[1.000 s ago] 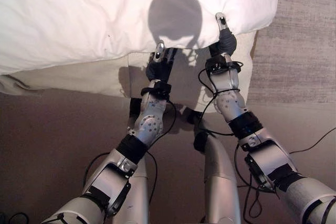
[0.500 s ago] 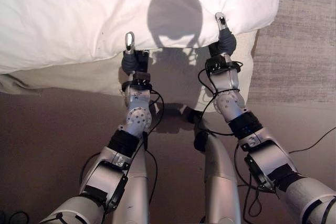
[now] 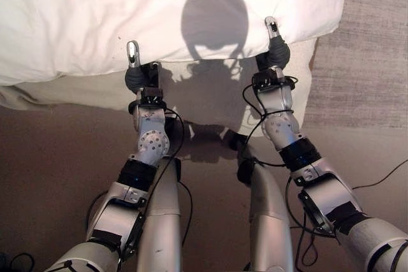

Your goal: Make the bed

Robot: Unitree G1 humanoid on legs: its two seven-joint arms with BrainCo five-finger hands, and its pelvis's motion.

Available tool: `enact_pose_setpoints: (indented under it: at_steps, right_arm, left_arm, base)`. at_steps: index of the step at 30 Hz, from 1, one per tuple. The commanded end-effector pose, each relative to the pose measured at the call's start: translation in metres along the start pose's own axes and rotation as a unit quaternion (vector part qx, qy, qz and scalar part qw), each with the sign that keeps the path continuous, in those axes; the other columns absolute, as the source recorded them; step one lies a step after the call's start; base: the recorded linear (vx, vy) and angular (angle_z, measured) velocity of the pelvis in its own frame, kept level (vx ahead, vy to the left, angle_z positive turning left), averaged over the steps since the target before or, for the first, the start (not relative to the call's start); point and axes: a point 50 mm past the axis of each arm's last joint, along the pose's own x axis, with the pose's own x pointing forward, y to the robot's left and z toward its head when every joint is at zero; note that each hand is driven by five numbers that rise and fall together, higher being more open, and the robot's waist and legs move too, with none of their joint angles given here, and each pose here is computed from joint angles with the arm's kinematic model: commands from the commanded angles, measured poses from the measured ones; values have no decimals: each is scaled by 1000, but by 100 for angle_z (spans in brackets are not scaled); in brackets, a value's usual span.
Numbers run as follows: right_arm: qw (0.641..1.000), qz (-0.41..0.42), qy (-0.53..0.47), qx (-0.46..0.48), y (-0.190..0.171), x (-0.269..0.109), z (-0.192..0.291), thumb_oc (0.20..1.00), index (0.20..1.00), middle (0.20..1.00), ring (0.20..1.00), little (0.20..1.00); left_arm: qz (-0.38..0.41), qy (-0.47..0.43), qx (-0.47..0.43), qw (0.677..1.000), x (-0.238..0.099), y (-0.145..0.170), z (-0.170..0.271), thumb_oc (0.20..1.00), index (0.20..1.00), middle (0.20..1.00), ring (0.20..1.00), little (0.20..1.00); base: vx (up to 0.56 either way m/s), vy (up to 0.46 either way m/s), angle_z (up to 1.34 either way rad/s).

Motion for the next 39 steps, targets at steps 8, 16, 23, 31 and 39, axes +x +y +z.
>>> enact_pose_setpoints:
  at_steps: [8,16,23,31,39]
  right_arm:
    - [998,-28,-57,-17,-36,-24,32,200,200,200,200,200]
    - [997,-32,-69,-25,-41,-25,39,200,200,200,200,200]
    - [997,-31,-67,-23,-41,-28,38,200,200,200,200,200]
    - [997,-31,-65,-23,-42,-30,37,200,200,200,200,200]
    - [995,-60,-57,-64,-63,-40,41,200,200,200,200,200]
  left_arm:
    - [-20,-128,37,991,1,2,62,200,200,200,200,200]
    - [0,-138,52,989,-9,18,71,200,200,200,200,200]
    - [4,-144,56,988,-9,20,73,200,200,200,200,200]
    - [-3,-148,79,986,-9,18,76,200,200,200,200,200]
    - [25,-147,169,974,-33,49,96,200,200,200,200,200]
  base:
    - [-2,9,1]
    - [0,0,0]
    - [0,0,0]
    - [0,0,0]
    - [4,17,-3]
